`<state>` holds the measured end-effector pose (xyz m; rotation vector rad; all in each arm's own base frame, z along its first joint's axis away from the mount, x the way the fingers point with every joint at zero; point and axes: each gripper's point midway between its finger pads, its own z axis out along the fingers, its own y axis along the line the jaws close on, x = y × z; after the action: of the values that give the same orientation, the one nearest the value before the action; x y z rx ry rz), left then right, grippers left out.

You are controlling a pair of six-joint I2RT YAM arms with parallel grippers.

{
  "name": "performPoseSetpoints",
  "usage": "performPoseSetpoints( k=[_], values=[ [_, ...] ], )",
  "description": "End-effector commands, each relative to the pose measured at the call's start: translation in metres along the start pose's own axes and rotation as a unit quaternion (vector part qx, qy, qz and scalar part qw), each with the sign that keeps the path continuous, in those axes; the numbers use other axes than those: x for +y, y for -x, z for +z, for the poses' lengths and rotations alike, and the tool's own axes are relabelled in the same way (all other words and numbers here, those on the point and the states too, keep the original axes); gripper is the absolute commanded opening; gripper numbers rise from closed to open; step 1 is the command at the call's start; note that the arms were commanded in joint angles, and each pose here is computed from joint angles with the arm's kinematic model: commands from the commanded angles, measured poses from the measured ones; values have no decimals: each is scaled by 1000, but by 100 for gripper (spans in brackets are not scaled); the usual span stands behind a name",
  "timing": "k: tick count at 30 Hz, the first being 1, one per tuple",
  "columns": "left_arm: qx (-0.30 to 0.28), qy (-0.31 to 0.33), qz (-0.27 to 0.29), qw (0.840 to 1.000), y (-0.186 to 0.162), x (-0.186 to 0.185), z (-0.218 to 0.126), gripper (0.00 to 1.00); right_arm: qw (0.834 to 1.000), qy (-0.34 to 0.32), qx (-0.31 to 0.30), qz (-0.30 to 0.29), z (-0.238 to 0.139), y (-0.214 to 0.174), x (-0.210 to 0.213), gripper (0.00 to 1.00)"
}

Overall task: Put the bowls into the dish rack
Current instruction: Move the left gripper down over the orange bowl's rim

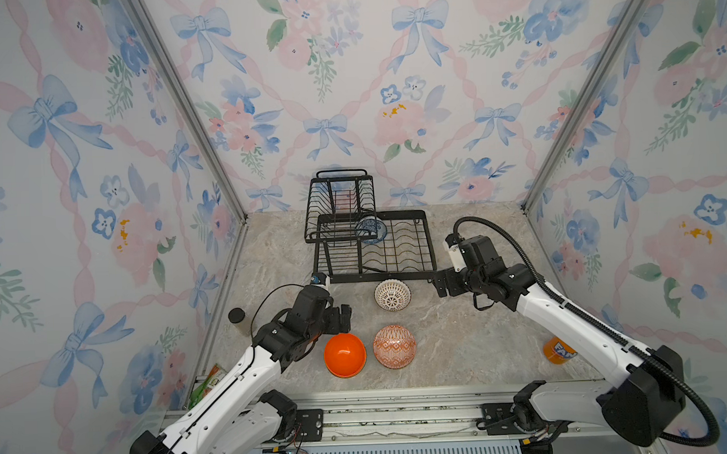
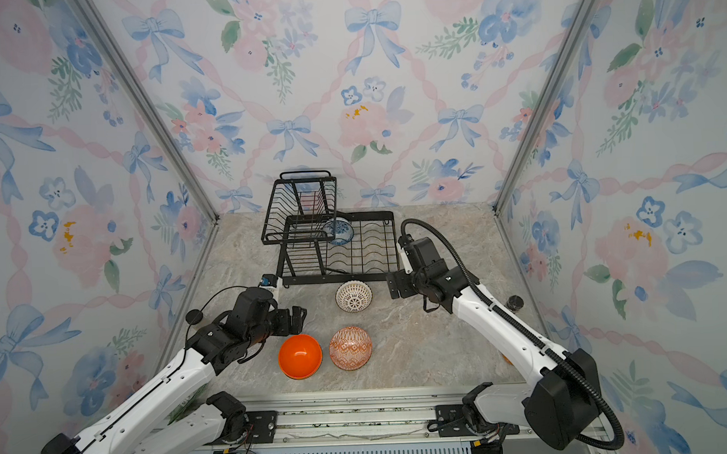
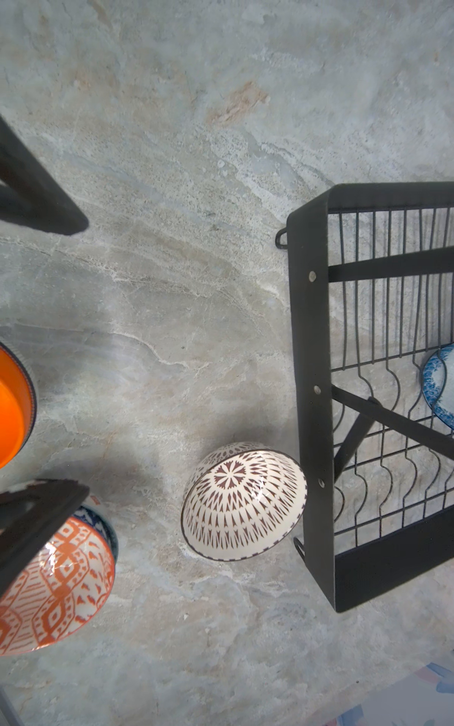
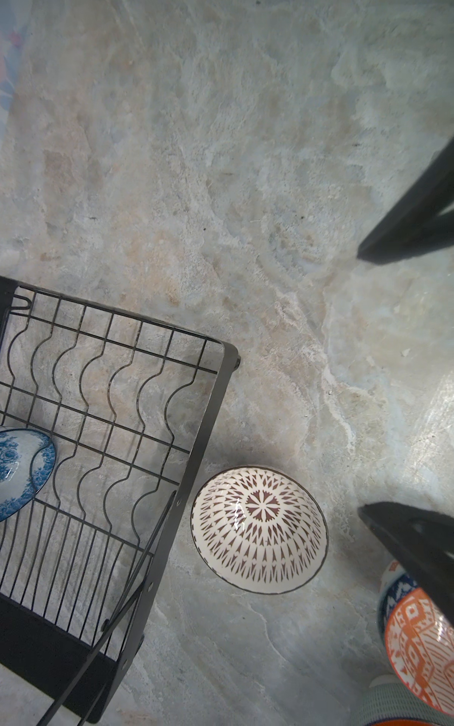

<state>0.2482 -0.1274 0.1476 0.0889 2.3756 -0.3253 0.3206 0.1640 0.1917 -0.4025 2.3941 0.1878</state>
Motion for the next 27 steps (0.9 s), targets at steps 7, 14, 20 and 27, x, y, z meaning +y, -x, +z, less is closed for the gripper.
performPoseSetpoints(
  k=[7,14,20,27],
  values=[
    [34,9,-16,999,-20,2,5,98,1000,7,7,3,2,-2,0,97],
    [53,24,-31,998,-32,7,9,98,1000,9,8,4,4,-4,0,97],
    [63,49,-51,995,-44,17,15,98,1000,12,10,6,7,-6,-1,97],
    [74,43,-57,995,-50,15,17,95,1000,15,13,8,10,-8,-1,97]
  ],
)
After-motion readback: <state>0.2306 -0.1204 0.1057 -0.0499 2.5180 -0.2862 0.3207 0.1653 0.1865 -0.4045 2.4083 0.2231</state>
